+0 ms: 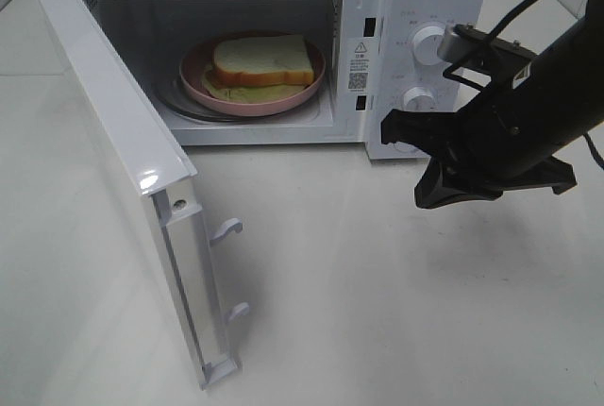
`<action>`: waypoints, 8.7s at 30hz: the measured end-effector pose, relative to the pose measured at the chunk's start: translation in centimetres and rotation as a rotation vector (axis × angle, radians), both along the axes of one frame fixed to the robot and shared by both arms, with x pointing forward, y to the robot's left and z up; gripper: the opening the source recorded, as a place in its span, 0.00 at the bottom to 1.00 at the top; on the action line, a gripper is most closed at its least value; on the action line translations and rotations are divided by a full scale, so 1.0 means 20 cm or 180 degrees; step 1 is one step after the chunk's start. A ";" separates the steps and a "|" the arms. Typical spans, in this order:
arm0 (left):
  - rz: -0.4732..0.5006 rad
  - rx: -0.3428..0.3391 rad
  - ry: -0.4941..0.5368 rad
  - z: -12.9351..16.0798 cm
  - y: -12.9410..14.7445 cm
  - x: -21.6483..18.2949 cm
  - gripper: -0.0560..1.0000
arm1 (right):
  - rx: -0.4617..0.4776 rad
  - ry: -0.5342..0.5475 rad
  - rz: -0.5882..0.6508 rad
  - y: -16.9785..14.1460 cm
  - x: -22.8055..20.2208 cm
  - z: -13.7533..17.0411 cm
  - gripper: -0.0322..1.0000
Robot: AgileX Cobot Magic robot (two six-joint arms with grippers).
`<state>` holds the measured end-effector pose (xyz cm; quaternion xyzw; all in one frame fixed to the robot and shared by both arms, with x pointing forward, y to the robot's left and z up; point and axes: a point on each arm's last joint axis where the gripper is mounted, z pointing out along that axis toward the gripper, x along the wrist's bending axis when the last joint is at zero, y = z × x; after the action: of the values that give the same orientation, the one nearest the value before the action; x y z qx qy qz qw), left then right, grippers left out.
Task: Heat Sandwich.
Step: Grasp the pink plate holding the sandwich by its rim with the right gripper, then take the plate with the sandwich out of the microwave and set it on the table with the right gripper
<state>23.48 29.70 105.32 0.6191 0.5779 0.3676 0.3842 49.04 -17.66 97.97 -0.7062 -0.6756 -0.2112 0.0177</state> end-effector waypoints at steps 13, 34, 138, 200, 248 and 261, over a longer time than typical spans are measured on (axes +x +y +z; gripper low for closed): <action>0.0000 0.0000 0.0000 0.00 0.00 0.00 0.99 | -0.0416 -0.0088 0.1639 0.00 -0.04 0.02 0.08; 0.0000 0.0000 0.0000 0.00 0.00 0.00 0.99 | -0.1232 -0.1034 0.5016 -0.03 -0.05 0.01 0.14; 0.0000 0.0000 0.0000 0.00 0.00 0.00 0.99 | -0.2356 -0.2207 0.5194 0.73 0.72 -0.15 0.86; 0.0000 0.0000 0.0000 0.00 0.00 0.00 0.99 | -0.2291 -0.1900 0.5528 0.79 0.81 -0.26 0.07; 0.0000 0.0000 0.0000 0.00 0.00 0.00 0.99 | -0.1645 -0.1974 0.6490 0.50 0.38 -0.02 0.07; 0.0000 0.0000 0.0000 0.00 0.00 0.00 0.99 | -0.1648 -0.1933 0.6495 0.41 0.23 0.03 0.07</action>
<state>23.48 29.70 105.32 0.6191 0.5779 0.3676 0.3842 53.70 -9.47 98.67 0.2846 -0.9426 -0.1141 -0.1319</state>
